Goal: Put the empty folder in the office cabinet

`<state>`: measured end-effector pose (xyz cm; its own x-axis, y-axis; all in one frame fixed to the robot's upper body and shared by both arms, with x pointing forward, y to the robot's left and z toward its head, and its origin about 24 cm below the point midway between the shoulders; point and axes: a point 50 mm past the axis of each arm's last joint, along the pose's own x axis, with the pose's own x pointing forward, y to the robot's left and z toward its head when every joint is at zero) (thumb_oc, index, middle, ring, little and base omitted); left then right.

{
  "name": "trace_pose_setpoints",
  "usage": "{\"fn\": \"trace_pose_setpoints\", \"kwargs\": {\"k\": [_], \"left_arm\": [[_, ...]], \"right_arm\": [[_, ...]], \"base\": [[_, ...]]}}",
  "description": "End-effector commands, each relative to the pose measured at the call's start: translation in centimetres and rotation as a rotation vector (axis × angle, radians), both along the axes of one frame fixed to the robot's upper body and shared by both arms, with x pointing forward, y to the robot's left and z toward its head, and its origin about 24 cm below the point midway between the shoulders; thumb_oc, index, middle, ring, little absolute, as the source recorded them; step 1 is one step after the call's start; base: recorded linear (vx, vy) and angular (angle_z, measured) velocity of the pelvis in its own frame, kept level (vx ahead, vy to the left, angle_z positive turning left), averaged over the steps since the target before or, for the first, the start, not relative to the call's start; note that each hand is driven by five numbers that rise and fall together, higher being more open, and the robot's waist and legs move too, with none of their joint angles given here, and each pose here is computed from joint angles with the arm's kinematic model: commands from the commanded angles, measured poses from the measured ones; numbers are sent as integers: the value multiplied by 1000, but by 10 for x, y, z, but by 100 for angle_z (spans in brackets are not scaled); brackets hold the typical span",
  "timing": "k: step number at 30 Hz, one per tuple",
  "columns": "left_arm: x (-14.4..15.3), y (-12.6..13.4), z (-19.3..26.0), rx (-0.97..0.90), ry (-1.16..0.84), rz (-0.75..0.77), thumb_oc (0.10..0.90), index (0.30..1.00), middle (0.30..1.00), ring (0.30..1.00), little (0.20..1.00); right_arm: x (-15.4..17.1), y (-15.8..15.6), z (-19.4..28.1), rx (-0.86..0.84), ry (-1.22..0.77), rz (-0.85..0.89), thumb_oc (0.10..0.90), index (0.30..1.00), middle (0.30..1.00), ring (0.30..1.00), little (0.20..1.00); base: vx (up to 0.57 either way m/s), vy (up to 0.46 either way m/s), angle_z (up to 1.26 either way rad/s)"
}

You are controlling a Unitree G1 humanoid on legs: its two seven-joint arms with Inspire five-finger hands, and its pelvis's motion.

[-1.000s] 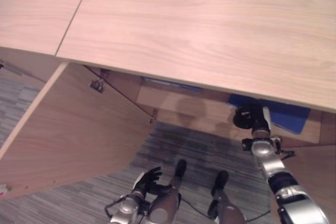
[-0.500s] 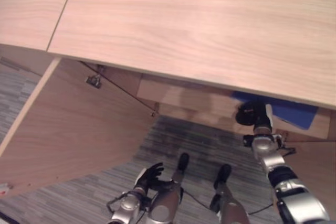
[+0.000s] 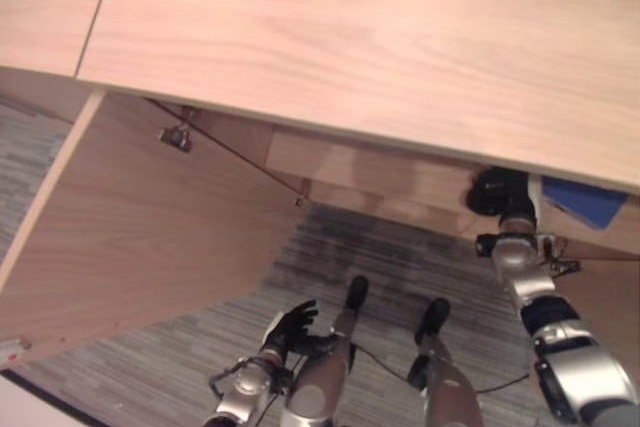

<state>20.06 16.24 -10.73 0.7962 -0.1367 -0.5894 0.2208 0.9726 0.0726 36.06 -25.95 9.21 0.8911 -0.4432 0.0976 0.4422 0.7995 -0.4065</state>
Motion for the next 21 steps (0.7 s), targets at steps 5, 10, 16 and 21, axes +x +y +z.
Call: {"fn": "trace_pose_setpoints", "kwargs": {"k": [5,10,16,21], "left_arm": [[-29,4,-16,51,92,-48,800,900,900,900,900],[-26,4,-14,39,83,-39,800,900,900,900,900],[-21,5,-10,37,61,-35,800,900,900,900,900],[-21,5,-10,25,58,-36,800,900,900,900,900]], "right_arm": [[-3,-32,32,-35,-125,-88,400,300,300,300,300],[-4,-37,35,-42,-129,-107,400,300,300,300,300],[-2,-52,62,-120,-173,-147,400,300,300,300,300],[-4,-67,83,-158,-217,-196,400,300,300,300,300]], "base": [[-2,1,2],[0,7,4],[-2,2,2],[-3,11,8]]}}
